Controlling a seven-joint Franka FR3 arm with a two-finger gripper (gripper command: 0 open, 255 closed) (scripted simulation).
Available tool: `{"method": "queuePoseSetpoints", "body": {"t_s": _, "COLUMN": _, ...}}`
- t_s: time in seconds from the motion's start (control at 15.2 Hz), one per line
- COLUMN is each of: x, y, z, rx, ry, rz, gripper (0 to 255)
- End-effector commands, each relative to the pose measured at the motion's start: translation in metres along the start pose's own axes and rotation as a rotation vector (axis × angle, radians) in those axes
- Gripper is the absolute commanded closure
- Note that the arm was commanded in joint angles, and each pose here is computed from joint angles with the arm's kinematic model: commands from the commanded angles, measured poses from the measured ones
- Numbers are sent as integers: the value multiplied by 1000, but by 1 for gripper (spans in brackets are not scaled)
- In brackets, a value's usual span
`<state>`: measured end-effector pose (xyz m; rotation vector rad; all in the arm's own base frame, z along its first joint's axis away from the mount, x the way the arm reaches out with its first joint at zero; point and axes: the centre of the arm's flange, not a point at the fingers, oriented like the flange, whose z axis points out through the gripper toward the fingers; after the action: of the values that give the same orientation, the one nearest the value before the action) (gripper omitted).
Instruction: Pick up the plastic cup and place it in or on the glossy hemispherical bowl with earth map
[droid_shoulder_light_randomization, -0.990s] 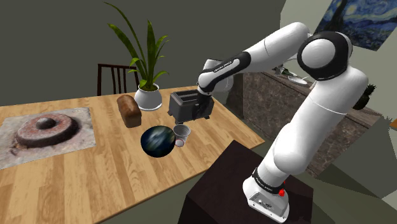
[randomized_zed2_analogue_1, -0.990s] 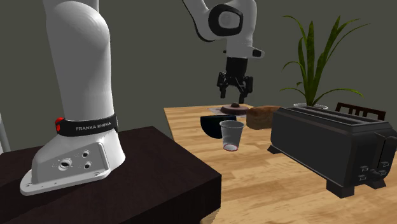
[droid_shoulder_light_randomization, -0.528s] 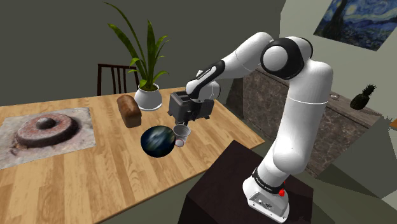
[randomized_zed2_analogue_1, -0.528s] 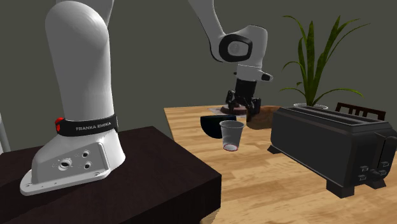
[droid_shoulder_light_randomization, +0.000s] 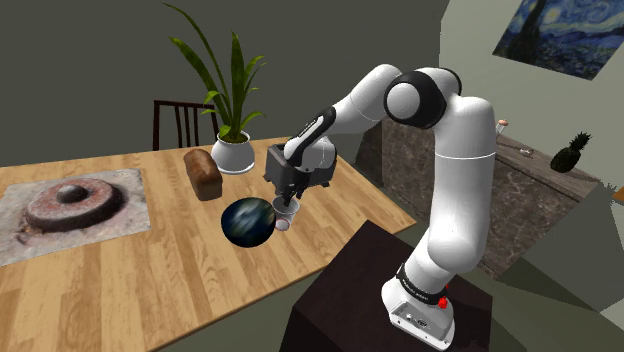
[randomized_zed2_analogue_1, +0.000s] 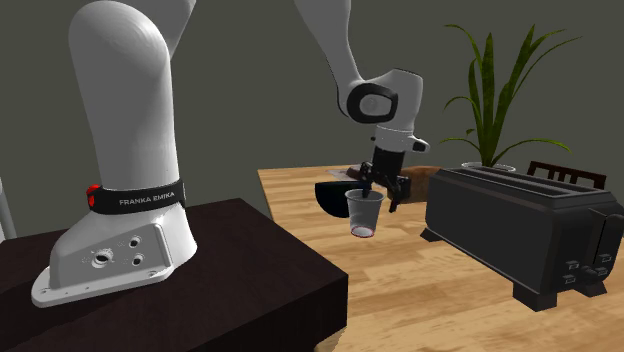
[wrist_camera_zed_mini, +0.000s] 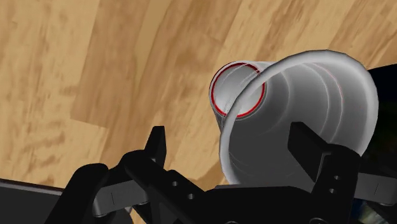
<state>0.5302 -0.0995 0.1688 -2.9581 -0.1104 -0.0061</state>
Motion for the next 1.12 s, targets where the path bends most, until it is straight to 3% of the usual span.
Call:
{"method": "queuePoseSetpoints", "body": {"t_s": 0.0, "x": 0, "y": 0, "z": 11, "rx": 0, "ry": 0, "rz": 0, "gripper": 0}}
{"method": "queuePoseSetpoints", "body": {"t_s": 0.53, "x": 0, "y": 0, "z": 14, "rx": 0, "ry": 0, "rz": 0, "gripper": 0}}
{"method": "queuePoseSetpoints", "body": {"t_s": 0.59, "x": 0, "y": 0, "z": 14, "rx": 0, "ry": 0, "rz": 0, "gripper": 255}}
{"method": "queuePoseSetpoints", "body": {"t_s": 1.06, "x": 0, "y": 0, "z": 14, "rx": 0, "ry": 0, "rz": 0, "gripper": 255}}
